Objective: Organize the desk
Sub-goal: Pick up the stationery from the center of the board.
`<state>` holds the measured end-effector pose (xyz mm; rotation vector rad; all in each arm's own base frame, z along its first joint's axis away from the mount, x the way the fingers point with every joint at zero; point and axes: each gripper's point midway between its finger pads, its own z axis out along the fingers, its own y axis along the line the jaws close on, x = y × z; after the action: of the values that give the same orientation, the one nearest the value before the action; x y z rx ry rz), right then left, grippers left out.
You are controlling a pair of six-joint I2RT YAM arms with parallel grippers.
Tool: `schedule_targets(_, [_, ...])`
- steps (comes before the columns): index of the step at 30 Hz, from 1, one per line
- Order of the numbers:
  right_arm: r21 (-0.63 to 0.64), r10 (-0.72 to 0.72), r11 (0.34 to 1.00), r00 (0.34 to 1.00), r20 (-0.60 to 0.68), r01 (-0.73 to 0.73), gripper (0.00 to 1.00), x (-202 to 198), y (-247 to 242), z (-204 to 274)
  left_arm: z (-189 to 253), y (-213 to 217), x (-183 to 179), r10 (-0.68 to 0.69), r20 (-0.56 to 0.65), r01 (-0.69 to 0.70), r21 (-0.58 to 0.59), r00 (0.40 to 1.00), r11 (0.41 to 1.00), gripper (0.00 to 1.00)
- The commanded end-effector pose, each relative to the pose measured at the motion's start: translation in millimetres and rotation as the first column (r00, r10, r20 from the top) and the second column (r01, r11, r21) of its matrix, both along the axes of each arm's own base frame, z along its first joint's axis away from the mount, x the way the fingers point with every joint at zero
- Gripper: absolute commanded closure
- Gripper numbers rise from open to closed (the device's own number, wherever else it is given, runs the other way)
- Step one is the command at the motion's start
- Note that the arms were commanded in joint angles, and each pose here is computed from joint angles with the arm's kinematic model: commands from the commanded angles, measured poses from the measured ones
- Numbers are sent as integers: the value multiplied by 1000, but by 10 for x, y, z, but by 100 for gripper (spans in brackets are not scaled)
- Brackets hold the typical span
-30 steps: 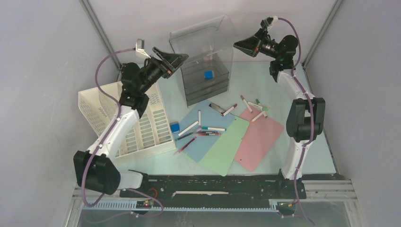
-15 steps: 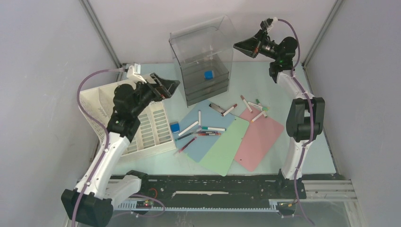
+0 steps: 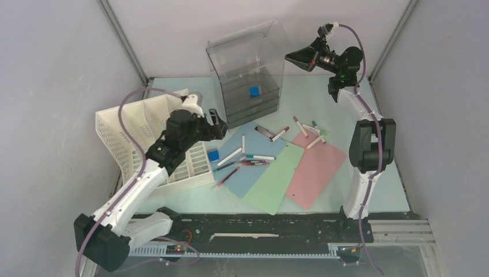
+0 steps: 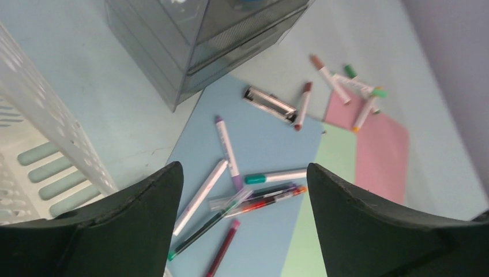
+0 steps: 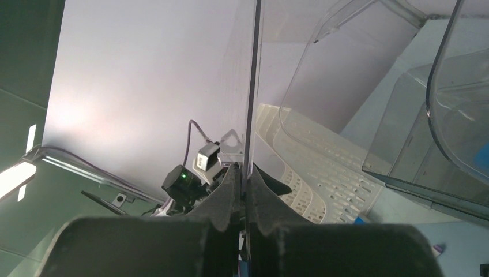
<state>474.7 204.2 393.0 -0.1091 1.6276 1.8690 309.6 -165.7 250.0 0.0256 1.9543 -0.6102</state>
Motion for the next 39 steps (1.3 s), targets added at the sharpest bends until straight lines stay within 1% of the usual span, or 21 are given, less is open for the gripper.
schedule_targets(1, [8, -28, 1000, 994, 102, 27, 98, -29, -22, 130, -214, 93, 108, 84, -14, -81, 167, 996, 983, 17])
schedule_targets(3, [7, -28, 1000, 995, 101, 27, 98, -26, -22, 115, -329, 48, 111, 97, -39, -88, 187, 995, 978, 20])
schedule_targets(7, [8, -27, 1000, 995, 97, 27, 98, -18, -22, 101, -551, -38, 94, 138, -73, -116, 245, 988, 963, 22])
schedule_targets(10, [8, -29, 1000, 995, 96, 28, 98, -12, -22, 86, -734, -106, 86, 169, -99, -134, 287, 981, 948, 26])
schedule_targets(14, [7, -29, 1000, 995, 93, 28, 98, -14, -22, 71, -1013, -119, 92, 235, -158, -163, 368, 959, 915, 35])
schedule_targets(17, [5, -28, 1000, 995, 93, 28, 98, -17, -21, 61, -1235, -101, 94, 283, -207, -181, 406, 937, 896, 43])
schedule_targets(18, [5, -29, 1000, 995, 94, 28, 98, -19, -23, 63, -1297, -92, 91, 296, -218, -187, 414, 930, 891, 44])
schedule_targets(23, [4, -30, 1000, 995, 92, 30, 98, -19, -30, 47, -1525, 15, 63, 368, -235, -235, 451, 900, 861, 43])
schedule_targets(27, [4, -31, 1000, 995, 92, 30, 98, -12, -28, 35, -1687, 35, 38, 393, -259, -238, 474, 882, 847, 41])
schedule_targets(31, [3, -30, 1000, 995, 91, 30, 98, -17, -32, 29, -1847, 82, 25, 437, -281, -248, 517, 854, 819, 39])
schedule_targets(36, [1, -31, 1000, 995, 94, 31, 98, -21, -36, 27, -1934, 194, 26, 503, -267, -289, 566, 822, 772, 37])
schedule_targets(39, [0, -33, 999, 995, 95, 33, 98, -22, -45, 25, -1966, 249, 24, 532, -256, -313, 579, 807, 753, 35])
